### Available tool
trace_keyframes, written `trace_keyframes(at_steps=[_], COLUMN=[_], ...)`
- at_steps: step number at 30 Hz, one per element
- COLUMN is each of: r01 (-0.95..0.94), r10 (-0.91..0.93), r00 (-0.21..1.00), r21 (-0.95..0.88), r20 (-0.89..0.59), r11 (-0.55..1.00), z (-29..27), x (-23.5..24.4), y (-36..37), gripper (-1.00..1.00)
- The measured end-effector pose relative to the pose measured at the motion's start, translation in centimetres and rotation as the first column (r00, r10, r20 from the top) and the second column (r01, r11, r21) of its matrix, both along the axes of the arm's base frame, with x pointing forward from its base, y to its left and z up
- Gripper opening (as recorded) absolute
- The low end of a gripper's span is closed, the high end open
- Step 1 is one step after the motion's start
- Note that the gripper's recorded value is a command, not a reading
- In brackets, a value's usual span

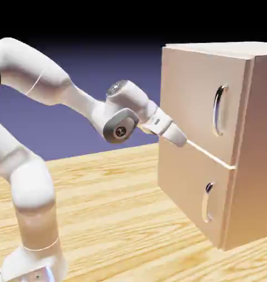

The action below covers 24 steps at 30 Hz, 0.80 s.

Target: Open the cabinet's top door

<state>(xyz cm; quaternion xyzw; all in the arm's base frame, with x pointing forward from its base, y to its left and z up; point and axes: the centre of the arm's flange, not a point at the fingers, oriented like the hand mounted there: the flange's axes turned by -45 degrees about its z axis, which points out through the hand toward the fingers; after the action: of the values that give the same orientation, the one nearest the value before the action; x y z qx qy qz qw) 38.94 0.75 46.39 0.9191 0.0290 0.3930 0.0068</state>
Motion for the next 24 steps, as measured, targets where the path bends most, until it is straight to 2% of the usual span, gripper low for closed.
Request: trace_keyframes(at_steps=[24], r01=[-0.028], r10=[0.04], r00=[0.968], r21=[-0.052], r20=[0.248], r11=[0.998], z=[7.7], x=[-1.9], y=[1.9], gripper=[0.0])
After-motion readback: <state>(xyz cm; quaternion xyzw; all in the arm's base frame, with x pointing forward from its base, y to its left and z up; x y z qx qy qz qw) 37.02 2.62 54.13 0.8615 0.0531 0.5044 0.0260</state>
